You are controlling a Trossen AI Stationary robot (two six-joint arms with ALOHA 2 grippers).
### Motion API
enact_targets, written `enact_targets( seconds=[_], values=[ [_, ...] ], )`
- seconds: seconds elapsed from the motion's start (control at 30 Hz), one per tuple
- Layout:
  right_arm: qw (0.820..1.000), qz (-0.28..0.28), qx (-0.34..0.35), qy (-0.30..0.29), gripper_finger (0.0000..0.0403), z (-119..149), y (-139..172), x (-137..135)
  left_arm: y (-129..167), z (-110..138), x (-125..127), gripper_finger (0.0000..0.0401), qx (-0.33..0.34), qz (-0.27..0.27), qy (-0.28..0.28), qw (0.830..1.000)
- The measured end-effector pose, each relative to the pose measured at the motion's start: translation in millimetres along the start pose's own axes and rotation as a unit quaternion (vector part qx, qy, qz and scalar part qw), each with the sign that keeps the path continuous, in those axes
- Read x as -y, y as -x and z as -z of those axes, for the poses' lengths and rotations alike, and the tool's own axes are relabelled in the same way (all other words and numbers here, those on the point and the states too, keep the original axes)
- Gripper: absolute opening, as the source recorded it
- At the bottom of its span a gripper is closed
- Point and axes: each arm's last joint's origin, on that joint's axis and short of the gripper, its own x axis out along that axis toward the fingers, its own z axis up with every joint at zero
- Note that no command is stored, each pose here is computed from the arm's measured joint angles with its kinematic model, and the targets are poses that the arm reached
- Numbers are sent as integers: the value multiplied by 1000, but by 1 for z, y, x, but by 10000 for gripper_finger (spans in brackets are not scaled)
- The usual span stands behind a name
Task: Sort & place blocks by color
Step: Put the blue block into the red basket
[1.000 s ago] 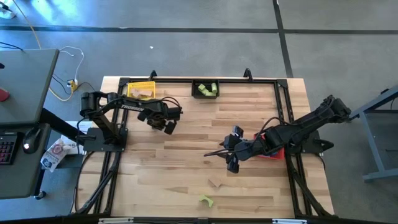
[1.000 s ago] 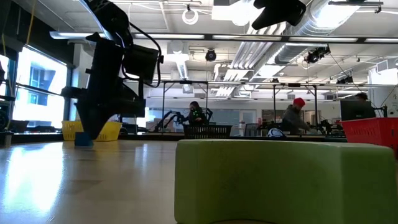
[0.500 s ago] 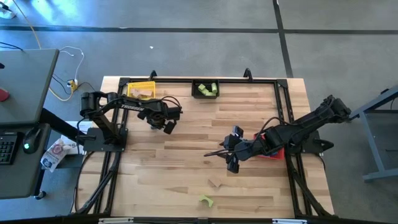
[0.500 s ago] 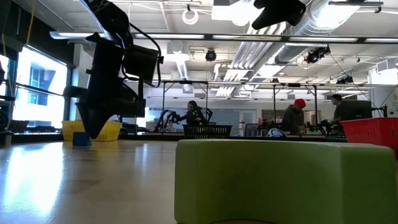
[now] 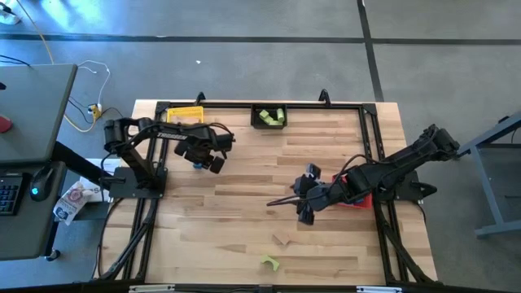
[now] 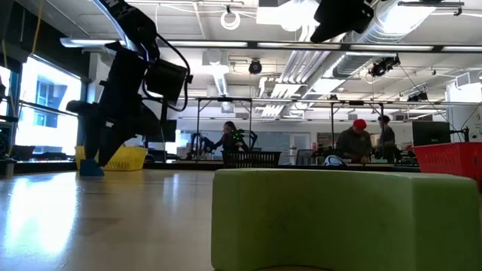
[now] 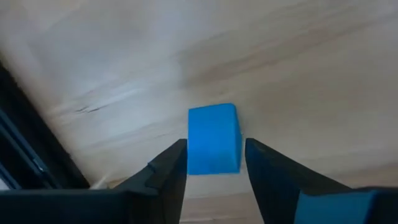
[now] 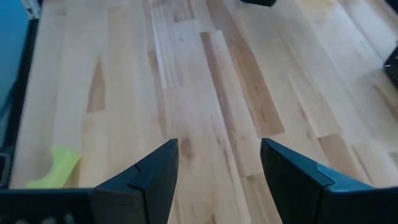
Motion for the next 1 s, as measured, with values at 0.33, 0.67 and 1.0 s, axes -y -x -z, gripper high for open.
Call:
enact_targets(
  seconds=[0.33, 0.67, 1.0],
  values=[
    [1000, 17, -10, 3, 213, 3, 0, 2, 37, 15, -19, 145, 41, 83, 0, 996],
    [1000, 16, -9, 5, 213, 3, 1, 1, 59, 33, -29, 145, 92, 121, 45, 987],
    [1000, 13, -2, 23, 213, 9, 6, -11, 19, 38, -23, 145, 75, 151, 62, 984]
  ],
)
